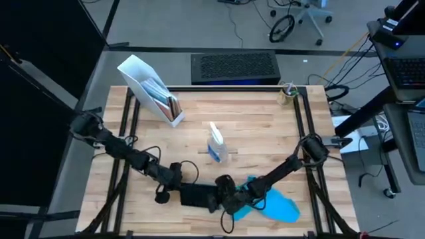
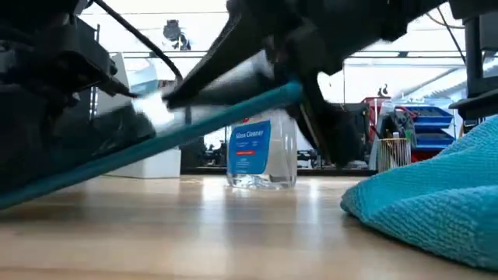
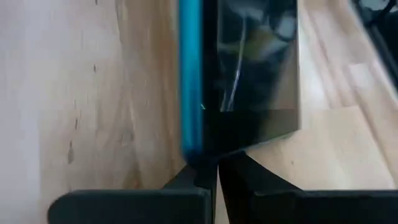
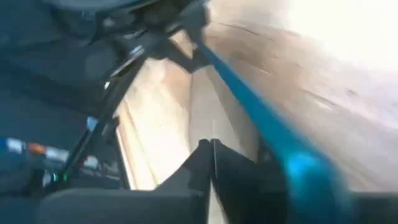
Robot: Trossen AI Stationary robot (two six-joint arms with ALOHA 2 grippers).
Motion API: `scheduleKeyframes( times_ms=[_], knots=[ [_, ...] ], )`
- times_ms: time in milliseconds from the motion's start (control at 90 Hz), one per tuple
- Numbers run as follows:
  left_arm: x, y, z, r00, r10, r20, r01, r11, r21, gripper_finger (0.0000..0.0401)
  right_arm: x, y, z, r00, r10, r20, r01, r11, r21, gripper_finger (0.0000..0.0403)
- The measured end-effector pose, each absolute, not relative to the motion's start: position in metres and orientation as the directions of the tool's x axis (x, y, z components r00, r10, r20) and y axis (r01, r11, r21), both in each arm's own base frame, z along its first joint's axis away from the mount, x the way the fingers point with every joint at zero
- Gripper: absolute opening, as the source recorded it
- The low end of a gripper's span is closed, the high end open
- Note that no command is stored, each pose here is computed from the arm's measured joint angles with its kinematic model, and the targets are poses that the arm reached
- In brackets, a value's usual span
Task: Apply microfiber cloth
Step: Spray the front of the tablet with the spray cleaning bottle
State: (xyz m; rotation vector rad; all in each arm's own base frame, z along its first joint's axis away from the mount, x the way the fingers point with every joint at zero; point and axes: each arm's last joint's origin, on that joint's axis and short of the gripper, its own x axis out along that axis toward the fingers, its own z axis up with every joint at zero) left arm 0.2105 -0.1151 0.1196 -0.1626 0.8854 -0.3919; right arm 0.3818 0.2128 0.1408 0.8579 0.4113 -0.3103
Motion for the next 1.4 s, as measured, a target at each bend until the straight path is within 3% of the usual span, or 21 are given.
scheduleKeyframes(
  times_ms=[211, 444, 622, 800, 1044, 1200, 1400],
  knots=[
    [0.204, -0.110, 0.151, 0.659, -0.395, -0.641, 0.341, 0.916, -0.214, 0.0000, 0.370, 0.212, 0.169, 0.876, -0.112, -0.469, 0.370, 0.780, 0.505, 0.0008],
    [0.199, -0.099, 0.175, 0.761, -0.321, -0.564, 0.269, 0.947, -0.177, 0.0000, 0.323, 0.199, 0.250, 0.862, -0.096, -0.498, 0.281, 0.907, 0.312, 0.0007],
    [0.200, -0.100, 0.179, 0.780, -0.328, -0.534, 0.273, 0.945, -0.181, 0.0000, 0.276, 0.176, 0.297, 0.822, -0.109, -0.559, 0.255, 0.948, 0.190, 0.0007],
    [0.202, -0.097, 0.179, 0.790, -0.311, -0.529, 0.254, 0.950, -0.178, 0.0000, 0.231, 0.153, 0.319, 0.747, -0.147, -0.648, 0.302, 0.944, 0.135, 0.0007],
    [0.217, -0.077, 0.192, 0.911, -0.132, -0.390, 0.032, 0.967, -0.252, 0.0014, 0.206, 0.121, 0.313, 0.563, -0.347, -0.750, 0.461, 0.885, -0.064, 0.0007],
    [0.226, -0.054, 0.195, 0.938, 0.066, -0.341, -0.157, 0.957, -0.246, 0.0074, 0.216, 0.102, 0.283, 0.489, -0.471, -0.735, 0.526, 0.831, -0.182, 0.0007],
    [0.238, -0.027, 0.189, 0.909, 0.278, -0.311, -0.354, 0.909, -0.219, 0.0148, 0.234, 0.073, 0.235, 0.496, -0.509, -0.703, 0.533, 0.818, -0.215, 0.0007]
  ],
)
